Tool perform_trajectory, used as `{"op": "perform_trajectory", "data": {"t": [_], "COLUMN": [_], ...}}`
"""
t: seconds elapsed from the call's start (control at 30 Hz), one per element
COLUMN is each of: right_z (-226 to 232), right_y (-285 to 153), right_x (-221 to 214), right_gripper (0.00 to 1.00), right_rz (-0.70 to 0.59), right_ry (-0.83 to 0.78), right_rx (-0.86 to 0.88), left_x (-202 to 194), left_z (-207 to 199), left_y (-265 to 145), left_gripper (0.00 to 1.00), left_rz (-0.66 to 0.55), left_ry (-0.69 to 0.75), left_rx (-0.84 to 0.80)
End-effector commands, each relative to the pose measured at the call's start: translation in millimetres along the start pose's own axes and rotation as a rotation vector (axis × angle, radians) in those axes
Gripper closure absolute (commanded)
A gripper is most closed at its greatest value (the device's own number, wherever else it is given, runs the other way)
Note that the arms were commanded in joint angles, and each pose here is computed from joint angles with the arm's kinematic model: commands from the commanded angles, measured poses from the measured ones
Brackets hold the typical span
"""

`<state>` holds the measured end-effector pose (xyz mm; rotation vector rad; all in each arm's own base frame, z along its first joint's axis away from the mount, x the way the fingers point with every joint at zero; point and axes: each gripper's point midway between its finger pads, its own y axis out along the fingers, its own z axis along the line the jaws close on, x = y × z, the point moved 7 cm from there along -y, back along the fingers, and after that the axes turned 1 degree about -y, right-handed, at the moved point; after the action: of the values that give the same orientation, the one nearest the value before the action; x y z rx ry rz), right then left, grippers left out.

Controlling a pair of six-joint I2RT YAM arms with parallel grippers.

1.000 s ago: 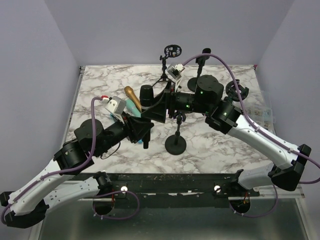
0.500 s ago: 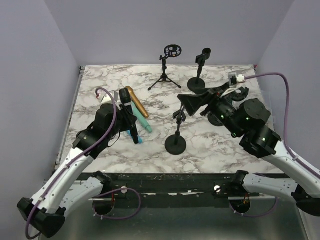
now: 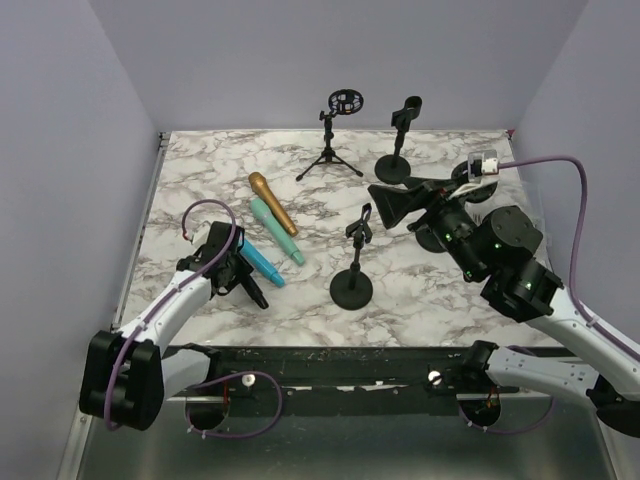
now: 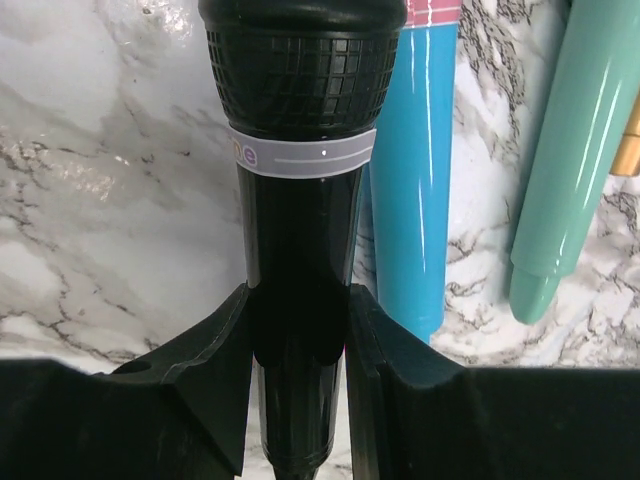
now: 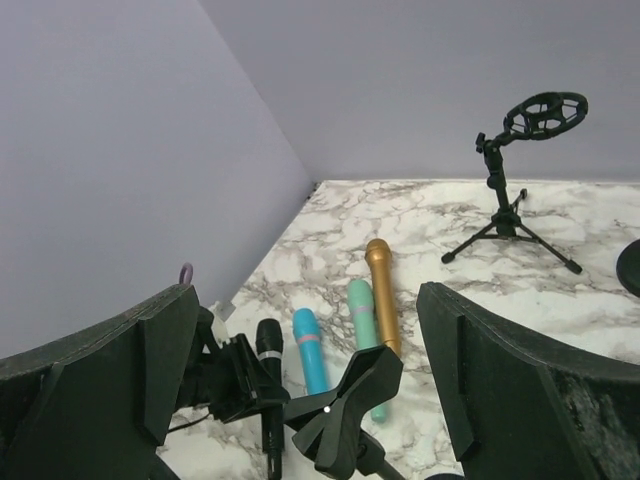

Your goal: Remove the microphone from the stand

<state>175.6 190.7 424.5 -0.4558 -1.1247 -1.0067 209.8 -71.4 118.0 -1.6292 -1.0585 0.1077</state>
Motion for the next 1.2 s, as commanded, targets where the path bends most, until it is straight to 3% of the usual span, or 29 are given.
{"op": "perform_trajectory", "data": {"t": [0.0, 0.27, 0.4, 0.47, 0.53, 0.77, 1.17], "right_z": [-5, -10, -14, -15, -18, -20, -7], "right_y": [2, -5, -10, -13, -17, -36, -67], "right_x": [-12, -15, -18, -21, -24, -34, -41], "right_gripper": [0.0, 0.0, 0.0, 0.0, 0.0, 0.0, 0.0], "right_rz": [0.023, 0.035, 0.052, 0.071, 0.09, 0.208, 0.387], "right_ry": [-0.02, -0.023, -0.03, -0.032, -0.033, -0.024, 0.108], "right_rx": [-0.022, -0.041, -0.049, -0.05, -0.055, -0.038, 0.067], "left_x": [9, 3, 2, 2, 2, 5, 31], "left_z": [-17, -17, -20, -20, -20, -27, -44], "left_y": [16, 37, 38, 37, 36, 22, -54], "left_gripper": [1.0, 1.0, 0.89, 0.8, 0.64, 0.02, 0.01], "left_rz": [-0.006, 0.067, 0.076, 0.078, 0.077, 0.086, -0.015], "left_ry": [-0.084, -0.138, -0.14, -0.142, -0.141, -0.123, -0.004], "left_rx": [-0.047, -0.033, -0.06, -0.07, -0.083, -0.14, -0.348]}}
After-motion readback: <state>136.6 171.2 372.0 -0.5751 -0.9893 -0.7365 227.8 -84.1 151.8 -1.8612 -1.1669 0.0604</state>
